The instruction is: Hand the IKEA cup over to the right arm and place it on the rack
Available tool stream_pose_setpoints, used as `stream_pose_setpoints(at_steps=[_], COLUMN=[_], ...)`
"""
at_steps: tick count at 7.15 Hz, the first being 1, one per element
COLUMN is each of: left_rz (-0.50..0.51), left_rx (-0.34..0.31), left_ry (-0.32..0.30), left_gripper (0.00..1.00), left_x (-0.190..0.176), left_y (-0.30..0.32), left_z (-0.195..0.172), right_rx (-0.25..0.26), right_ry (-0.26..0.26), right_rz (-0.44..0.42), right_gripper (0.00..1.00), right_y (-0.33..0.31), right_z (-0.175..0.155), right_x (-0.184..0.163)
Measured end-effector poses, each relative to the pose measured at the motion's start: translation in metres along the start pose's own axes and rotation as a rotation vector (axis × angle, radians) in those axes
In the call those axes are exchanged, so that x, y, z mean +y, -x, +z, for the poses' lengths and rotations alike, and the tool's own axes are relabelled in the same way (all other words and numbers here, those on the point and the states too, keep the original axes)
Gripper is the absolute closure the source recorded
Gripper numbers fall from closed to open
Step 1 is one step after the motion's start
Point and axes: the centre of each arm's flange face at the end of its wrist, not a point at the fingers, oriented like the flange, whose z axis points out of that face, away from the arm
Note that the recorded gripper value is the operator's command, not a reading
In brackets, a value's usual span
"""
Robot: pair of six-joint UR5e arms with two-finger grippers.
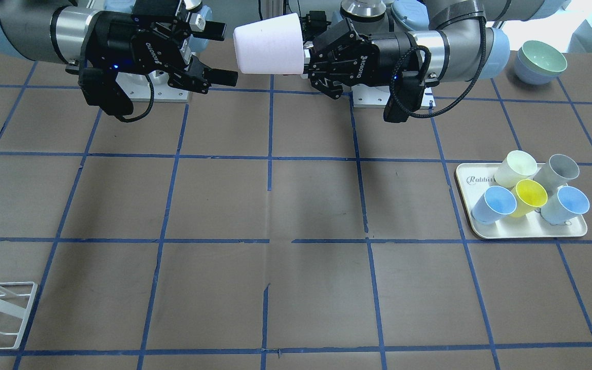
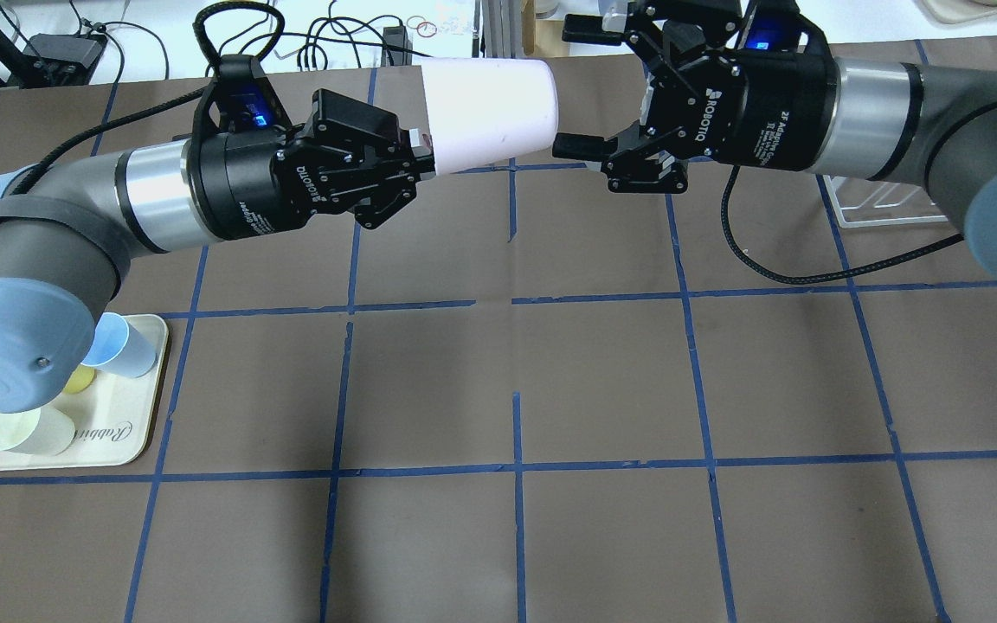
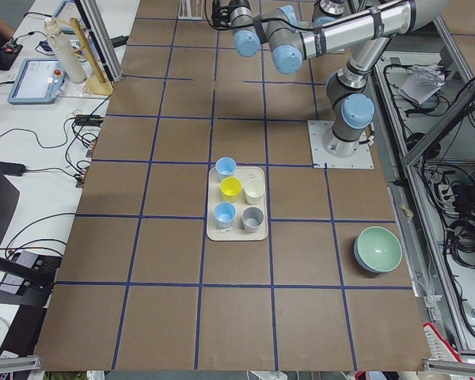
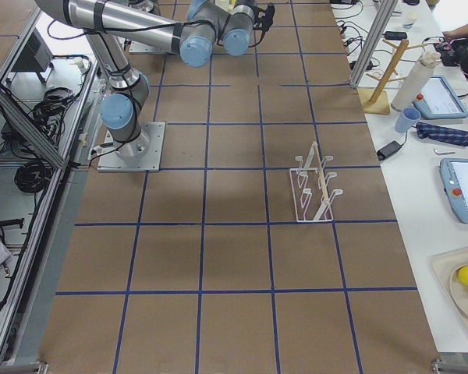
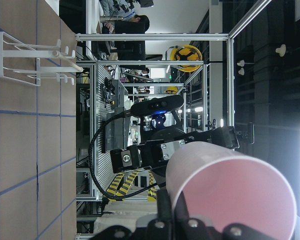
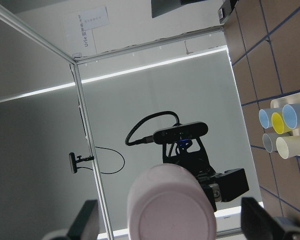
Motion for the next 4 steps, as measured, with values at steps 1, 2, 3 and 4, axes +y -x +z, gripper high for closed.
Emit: stream_pose_setpoints(at_steps=[1,2,3,4], left_rz=[0.001,0.002,0.001,0.002], left_rx=[0.000,0.000,-0.001,-0.001], left_ry=[0.000,0.000,0.000,0.000], left_gripper=[1.00,1.00,1.00,1.00], left_x=[0.0006,0.0014,0.0018,0.0018], left_y=[-0.0003,-0.0004,-0.0003,-0.0003], left_z=[0.0000,0.0000,0.0000,0.0000], right_rx=[0.003,0.005,0.006,0.007], right_ry=[0.019,0.032,0.038,0.040], right_rz=[0.000,0.002,0.005,0.006], right_gripper=[0.01,0.05,0.13,0.18], right_y=[-0.0013,-0.0013,-0.0004,0.0002], right_z=[0.0084,0.0138,0.0161,0.0169], right_x=[0.0042,0.0079,0.0105,0.0119])
